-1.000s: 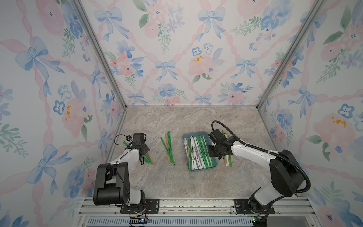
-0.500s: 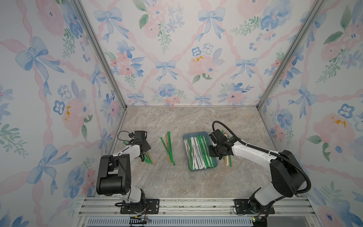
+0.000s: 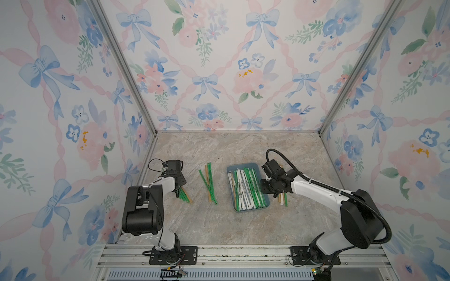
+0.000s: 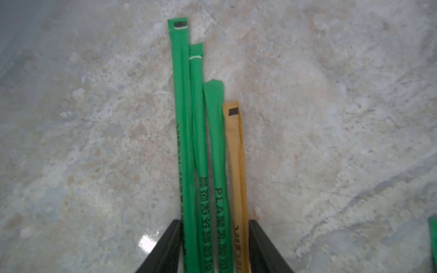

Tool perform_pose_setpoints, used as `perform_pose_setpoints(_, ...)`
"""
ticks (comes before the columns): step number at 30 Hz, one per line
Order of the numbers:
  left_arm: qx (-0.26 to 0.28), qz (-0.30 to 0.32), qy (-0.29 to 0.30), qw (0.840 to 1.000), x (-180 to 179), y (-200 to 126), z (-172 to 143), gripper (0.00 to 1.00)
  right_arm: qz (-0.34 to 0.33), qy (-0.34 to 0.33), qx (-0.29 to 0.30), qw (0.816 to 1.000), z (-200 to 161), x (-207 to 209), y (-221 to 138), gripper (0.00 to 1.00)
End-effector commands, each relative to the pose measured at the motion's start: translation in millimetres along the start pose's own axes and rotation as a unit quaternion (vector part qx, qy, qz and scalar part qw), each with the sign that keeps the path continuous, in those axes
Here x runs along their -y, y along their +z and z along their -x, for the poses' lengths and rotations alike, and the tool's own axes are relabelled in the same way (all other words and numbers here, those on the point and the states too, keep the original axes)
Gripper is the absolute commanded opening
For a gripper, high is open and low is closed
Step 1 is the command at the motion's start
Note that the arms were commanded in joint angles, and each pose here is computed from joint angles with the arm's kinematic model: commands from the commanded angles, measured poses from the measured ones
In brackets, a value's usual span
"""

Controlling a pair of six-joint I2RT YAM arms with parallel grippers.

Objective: Put the straws into the storage box
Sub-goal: Adjust the straw at the center of the board.

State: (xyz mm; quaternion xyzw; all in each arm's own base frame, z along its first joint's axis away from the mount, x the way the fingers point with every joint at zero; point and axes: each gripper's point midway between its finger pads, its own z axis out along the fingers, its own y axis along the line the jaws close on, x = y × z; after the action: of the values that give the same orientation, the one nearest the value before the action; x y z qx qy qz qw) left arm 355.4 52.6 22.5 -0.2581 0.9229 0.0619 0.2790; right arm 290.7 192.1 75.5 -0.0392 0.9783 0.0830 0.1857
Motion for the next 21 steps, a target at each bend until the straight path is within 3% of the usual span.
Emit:
perform_pose_setpoints(1,-0.047,-0.038,0.046,0.997,24.0,2.2,-34.1,0.44,-0.006,0.008,-0.001,1.000,-1.4,5.0,-1.0,0.32)
perform_pose_setpoints(11,-0.031,-0.123,0.148,0.981,101.6,-31.4,-74.8,0.42,-0.007,0.007,-0.001,1.000,-2.1,6.0,-2.5,0.32)
perform_pose_setpoints(13,-0.034,-0.120,0.149,0.981,95.5,-34.0,-83.2,0.43,-0.006,0.008,0.000,1.000,-1.6,5.2,-2.7,0.32)
perform_pose_setpoints(21,0.029,-0.125,0.105,0.986,83.7,-64.6,-57.9,0.58,-0.004,0.008,0.000,1.000,-2.5,4.4,-1.8,0.32)
